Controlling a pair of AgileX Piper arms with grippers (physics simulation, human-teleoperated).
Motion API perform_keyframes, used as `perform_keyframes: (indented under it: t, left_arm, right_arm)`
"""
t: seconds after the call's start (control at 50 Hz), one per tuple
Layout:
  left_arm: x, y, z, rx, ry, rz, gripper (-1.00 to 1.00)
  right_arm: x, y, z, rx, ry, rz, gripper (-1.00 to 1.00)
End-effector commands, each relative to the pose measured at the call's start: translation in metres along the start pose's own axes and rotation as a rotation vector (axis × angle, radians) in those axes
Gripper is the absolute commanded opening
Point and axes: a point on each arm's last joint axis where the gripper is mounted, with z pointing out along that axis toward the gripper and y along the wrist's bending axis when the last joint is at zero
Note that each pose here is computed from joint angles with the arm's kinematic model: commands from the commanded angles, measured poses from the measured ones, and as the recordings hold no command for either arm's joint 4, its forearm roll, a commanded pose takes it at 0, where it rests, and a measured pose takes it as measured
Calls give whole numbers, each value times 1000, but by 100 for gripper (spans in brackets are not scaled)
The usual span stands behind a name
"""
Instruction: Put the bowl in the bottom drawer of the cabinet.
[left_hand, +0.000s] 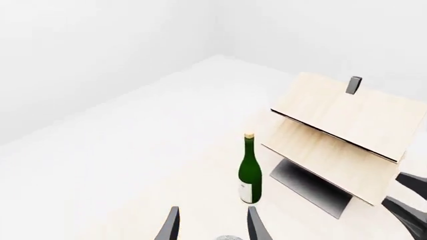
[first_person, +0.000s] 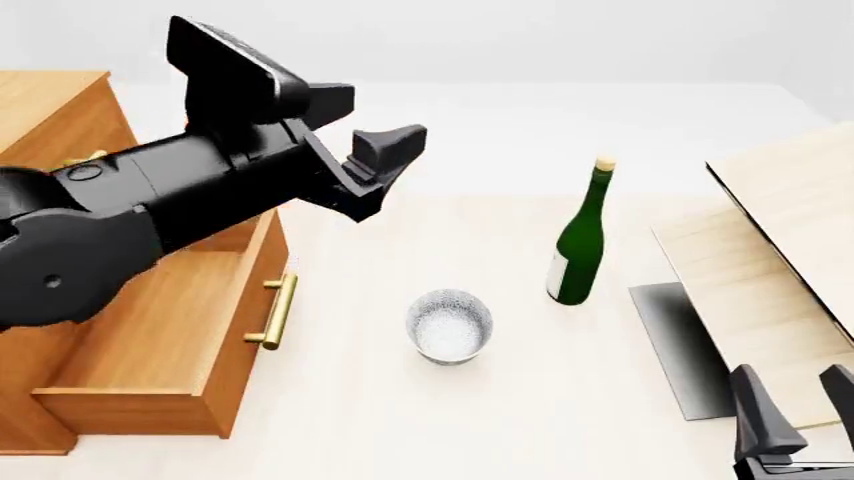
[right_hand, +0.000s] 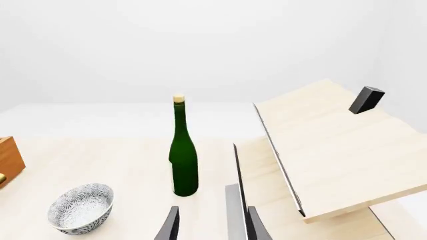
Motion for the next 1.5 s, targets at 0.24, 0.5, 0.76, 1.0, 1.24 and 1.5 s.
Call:
perform_keyframes:
  t: [0.24,0.5,0.76,1.0,1.24,1.5]
  left_arm:
    - [-24,5,54,10,149,39,100]
    - [0,0,88,31,246,37,100]
    - [19,14,107,-5,321,3,100]
    - [29,17,115,-17,344,-28,100]
    - [48,4,137,10,396,-59,100]
    - [84,6,167,-3,558,-113,100]
  right_arm:
    - [0,0,0,-1,0,0,100]
    - [0,0,0,-1,0,0,100]
    - [0,0,0,-1,0,0,100]
    - [0,0,0,-1,0,0,100]
    - [0,0,0,-1,0,0,100]
    - [0,0,0,-1,0,0,100]
